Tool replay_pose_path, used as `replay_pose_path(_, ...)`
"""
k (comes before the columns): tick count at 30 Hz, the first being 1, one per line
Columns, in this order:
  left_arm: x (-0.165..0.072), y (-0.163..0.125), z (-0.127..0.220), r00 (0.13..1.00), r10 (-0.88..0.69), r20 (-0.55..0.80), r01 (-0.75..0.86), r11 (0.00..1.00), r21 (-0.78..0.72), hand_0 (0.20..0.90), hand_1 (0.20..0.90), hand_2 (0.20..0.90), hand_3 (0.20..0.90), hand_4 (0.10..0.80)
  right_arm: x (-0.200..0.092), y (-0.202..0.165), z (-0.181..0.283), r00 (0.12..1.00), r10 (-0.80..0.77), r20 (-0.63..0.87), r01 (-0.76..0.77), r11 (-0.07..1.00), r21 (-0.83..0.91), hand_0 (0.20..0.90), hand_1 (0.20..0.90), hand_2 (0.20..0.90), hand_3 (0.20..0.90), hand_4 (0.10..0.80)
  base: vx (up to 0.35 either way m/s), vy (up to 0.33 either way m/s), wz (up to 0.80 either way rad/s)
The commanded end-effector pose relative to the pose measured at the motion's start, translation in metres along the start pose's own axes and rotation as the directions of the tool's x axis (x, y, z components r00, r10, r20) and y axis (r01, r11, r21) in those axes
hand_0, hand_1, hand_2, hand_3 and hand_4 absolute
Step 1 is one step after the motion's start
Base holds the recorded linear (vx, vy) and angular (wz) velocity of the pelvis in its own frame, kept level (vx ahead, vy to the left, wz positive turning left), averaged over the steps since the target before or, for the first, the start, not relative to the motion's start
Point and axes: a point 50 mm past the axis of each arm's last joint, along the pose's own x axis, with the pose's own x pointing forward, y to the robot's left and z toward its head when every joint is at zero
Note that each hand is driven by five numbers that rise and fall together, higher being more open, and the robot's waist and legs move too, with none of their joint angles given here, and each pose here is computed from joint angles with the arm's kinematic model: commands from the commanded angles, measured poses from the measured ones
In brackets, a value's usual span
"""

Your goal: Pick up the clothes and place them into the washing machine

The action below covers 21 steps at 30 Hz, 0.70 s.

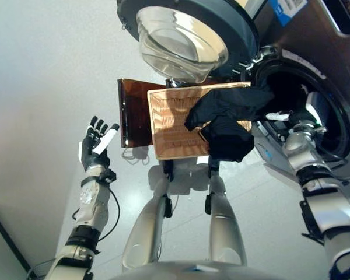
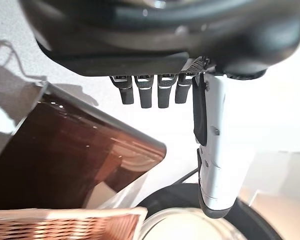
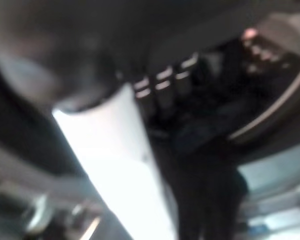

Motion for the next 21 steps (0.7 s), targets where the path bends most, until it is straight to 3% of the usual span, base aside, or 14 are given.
replay_pose_path(1,-0.001,0.014,0.026,0.987,0.026,0.157,-0.029,0.999,0.019,0.900,0.900,0.900,0.900,0.800,-0.005,0.003,-0.002,0.997,-0.004,0.074,0.017,0.984,-0.177,0.900,0.900,0.900,0.900,0.800,0.000,0.000,0.00)
replay_pose_path(11,0.004,0.007,0.025,0.986,0.019,0.166,-0.027,0.999,0.043,0.900,0.900,0.900,0.900,0.800,-0.028,0.042,0.032,0.925,0.167,0.341,0.037,0.854,-0.518,0.900,0.900,0.900,0.900,0.800,0.000,0.000,0.00)
replay_pose_path(21,0.006,-0.003,0.024,0.986,0.000,0.167,-0.007,0.999,0.042,0.900,0.900,0.900,0.900,0.800,-0.036,0.066,0.054,0.889,0.241,0.389,0.050,0.793,-0.607,0.900,0.900,0.900,0.900,0.800,-0.002,-0.001,0.00)
